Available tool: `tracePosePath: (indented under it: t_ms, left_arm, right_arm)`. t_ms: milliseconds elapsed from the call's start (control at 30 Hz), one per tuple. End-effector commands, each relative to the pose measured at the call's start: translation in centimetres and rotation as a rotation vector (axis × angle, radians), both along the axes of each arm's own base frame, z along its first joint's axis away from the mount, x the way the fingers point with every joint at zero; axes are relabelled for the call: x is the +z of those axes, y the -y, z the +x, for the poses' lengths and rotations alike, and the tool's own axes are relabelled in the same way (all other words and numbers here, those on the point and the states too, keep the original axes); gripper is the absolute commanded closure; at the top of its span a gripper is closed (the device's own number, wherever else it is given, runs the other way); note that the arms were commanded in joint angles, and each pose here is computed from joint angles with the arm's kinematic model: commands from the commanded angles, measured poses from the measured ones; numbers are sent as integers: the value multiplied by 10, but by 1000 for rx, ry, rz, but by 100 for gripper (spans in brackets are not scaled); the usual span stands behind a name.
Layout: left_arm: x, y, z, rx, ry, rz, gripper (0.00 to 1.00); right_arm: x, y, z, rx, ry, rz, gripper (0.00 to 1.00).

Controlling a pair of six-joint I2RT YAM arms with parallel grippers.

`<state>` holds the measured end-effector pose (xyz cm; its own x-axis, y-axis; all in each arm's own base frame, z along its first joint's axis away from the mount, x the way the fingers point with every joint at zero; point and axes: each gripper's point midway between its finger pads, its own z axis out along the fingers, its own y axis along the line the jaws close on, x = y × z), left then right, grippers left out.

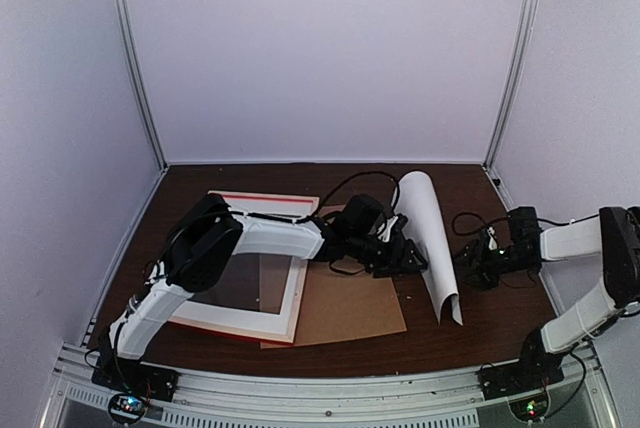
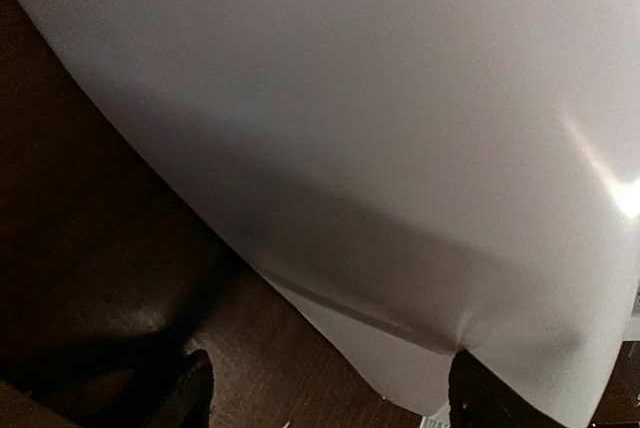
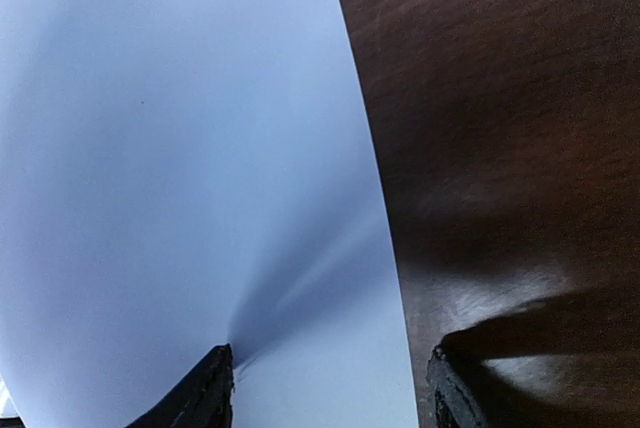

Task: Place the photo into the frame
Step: Pick up the photo from the center of the board, then place the photo on the backboard.

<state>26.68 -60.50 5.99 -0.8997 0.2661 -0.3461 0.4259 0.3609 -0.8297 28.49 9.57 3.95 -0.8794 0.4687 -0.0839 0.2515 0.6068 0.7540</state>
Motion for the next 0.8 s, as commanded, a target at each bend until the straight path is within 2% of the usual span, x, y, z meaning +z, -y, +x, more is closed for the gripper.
tracePosePath:
  t_ms: [0,433,767]
  left_arm:
    - [61,-6,6,-6,129,-92,19]
    - [106,-39,-11,-12,224,-108,19]
    - [107,-102,-14,129,282,50,19]
  right_arm:
    - [9,-20,-6,32,2,39,35]
    - [48,-91,2,199,110,65,35]
    - [49,-133,-1,294,130,41,35]
